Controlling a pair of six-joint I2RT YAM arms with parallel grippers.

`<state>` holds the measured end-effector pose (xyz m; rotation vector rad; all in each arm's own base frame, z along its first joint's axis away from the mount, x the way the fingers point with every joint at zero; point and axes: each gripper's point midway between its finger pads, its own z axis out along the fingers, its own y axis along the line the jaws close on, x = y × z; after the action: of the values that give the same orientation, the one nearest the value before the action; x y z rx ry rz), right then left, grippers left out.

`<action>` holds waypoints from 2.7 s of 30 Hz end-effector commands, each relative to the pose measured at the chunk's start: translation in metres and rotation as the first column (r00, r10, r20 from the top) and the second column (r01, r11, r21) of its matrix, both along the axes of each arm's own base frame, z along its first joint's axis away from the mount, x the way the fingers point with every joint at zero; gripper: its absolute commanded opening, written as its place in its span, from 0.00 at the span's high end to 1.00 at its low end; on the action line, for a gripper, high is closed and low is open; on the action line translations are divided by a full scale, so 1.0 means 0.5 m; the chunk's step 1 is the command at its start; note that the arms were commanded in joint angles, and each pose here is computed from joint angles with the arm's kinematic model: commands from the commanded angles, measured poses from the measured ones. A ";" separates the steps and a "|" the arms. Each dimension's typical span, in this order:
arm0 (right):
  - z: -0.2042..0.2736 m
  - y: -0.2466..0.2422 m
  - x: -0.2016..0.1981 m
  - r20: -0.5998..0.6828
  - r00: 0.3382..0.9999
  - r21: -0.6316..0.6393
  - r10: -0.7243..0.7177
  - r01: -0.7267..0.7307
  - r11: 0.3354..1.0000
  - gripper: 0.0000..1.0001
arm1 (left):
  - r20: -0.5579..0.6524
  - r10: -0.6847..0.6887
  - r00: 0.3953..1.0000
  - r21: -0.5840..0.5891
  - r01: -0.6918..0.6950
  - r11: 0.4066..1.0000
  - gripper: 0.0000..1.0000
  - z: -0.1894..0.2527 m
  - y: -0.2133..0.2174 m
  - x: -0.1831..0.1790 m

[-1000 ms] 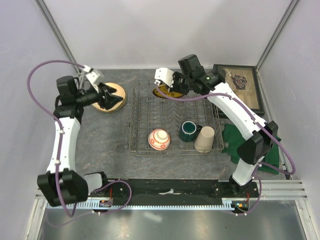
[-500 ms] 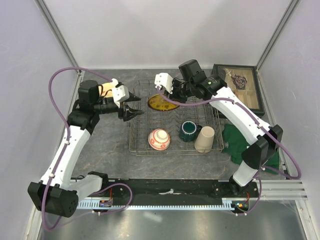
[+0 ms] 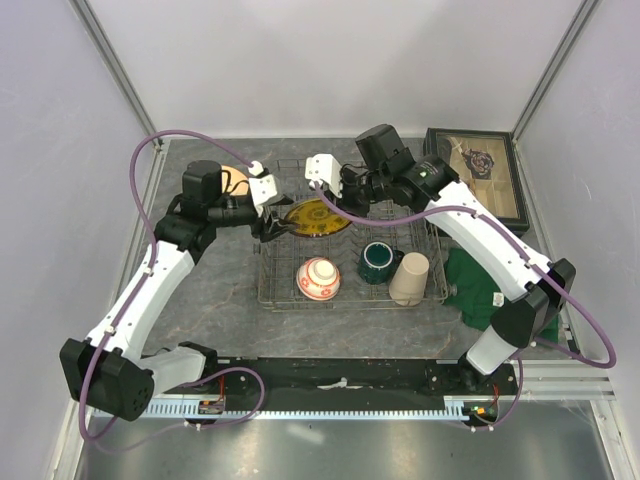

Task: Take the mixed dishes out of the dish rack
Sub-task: Place the plate at the center of the board.

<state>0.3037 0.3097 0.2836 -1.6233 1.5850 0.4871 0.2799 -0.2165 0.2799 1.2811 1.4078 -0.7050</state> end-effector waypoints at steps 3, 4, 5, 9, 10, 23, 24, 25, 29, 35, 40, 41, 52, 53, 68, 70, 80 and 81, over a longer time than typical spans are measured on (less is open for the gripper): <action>0.051 0.013 -0.037 0.017 0.998 0.080 0.054 -0.055 0.995 0.91 | 0.059 0.009 0.998 -0.016 -0.008 1.000 0.43 0.027 -0.008 0.017; 0.050 0.015 -0.038 0.014 0.998 0.080 0.056 -0.057 0.995 0.90 | 0.048 0.010 0.999 -0.021 -0.009 1.000 0.46 0.028 -0.009 0.016; 0.049 0.015 -0.040 0.010 0.998 0.081 0.058 -0.058 0.995 0.89 | 0.039 0.001 0.999 -0.025 0.000 1.000 0.51 0.028 -0.013 0.014; 0.046 0.017 -0.043 -0.001 0.998 0.086 0.063 -0.062 0.994 0.85 | 0.014 -0.014 1.000 -0.033 0.014 0.999 0.74 0.023 -0.020 0.008; 0.043 0.019 -0.045 -0.005 0.998 0.085 0.065 -0.065 0.994 0.84 | 0.004 -0.018 1.000 -0.034 0.018 0.999 0.79 0.020 -0.023 0.006; 0.036 0.018 -0.045 -0.023 0.999 0.095 0.045 -0.043 0.995 0.43 | -0.052 0.158 0.986 -0.068 -0.161 0.985 0.98 0.030 -0.008 0.051; 0.038 0.018 -0.046 -0.020 0.999 0.097 0.045 -0.043 0.994 0.40 | -0.061 0.177 0.982 -0.072 -0.182 0.981 0.98 0.031 -0.005 0.055; 0.034 0.016 -0.044 -0.024 0.999 0.094 0.037 -0.035 0.995 0.34 | -0.055 0.221 0.974 -0.068 -0.224 0.972 0.99 0.032 0.004 0.067; 0.041 0.013 -0.045 -0.013 1.000 0.104 0.025 -0.023 0.994 0.26 | -0.036 0.316 0.948 -0.068 -0.318 0.946 0.98 0.037 0.024 0.094; 0.065 0.003 -0.035 0.026 0.999 0.122 -0.024 0.021 0.992 0.19 | -0.041 0.477 0.878 -0.053 -0.479 0.876 0.98 0.033 0.072 0.137; 0.067 -0.010 -0.030 0.053 0.997 0.113 -0.055 0.049 0.992 0.18 | -0.188 0.594 0.782 -0.113 -0.618 0.778 0.99 0.044 0.145 0.183; 0.072 -0.014 -0.029 0.064 0.996 0.118 -0.060 0.052 0.992 0.18 | -0.219 0.603 0.767 -0.126 -0.635 0.762 0.98 0.046 0.157 0.190; 0.056 -0.030 -0.031 0.081 0.993 0.098 -0.082 0.074 0.992 0.16 | -0.521 0.677 0.520 -0.164 -0.839 0.519 0.98 0.024 0.334 0.268; 0.055 -0.031 -0.030 0.083 0.993 0.097 -0.084 0.076 0.992 0.16 | -0.546 0.674 0.498 -0.156 -0.851 0.502 0.98 0.012 0.345 0.276; 0.042 -0.041 -0.033 0.089 0.992 0.083 -0.089 0.082 0.993 0.16 | -0.842 0.498 0.208 -0.082 -0.961 0.264 0.98 -0.109 0.484 0.338; 0.042 -0.041 -0.034 0.090 0.992 0.082 -0.089 0.082 0.993 0.16 | -0.865 0.469 0.176 -0.066 -0.968 0.242 0.98 -0.126 0.495 0.340; 0.027 -0.038 -0.028 0.080 0.993 0.068 -0.092 0.086 0.994 0.16 | -0.918 0.389 0.075 0.005 -0.979 0.203 0.98 -0.218 0.529 0.363; 0.025 -0.039 -0.028 0.078 0.993 0.066 -0.093 0.088 0.994 0.16 | -0.923 0.380 0.061 0.018 -0.979 0.202 0.98 -0.232 0.531 0.366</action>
<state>0.2900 0.2901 0.2882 -1.5101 1.5928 0.4241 0.4513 0.0473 0.1599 -0.6854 2.0213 -0.7984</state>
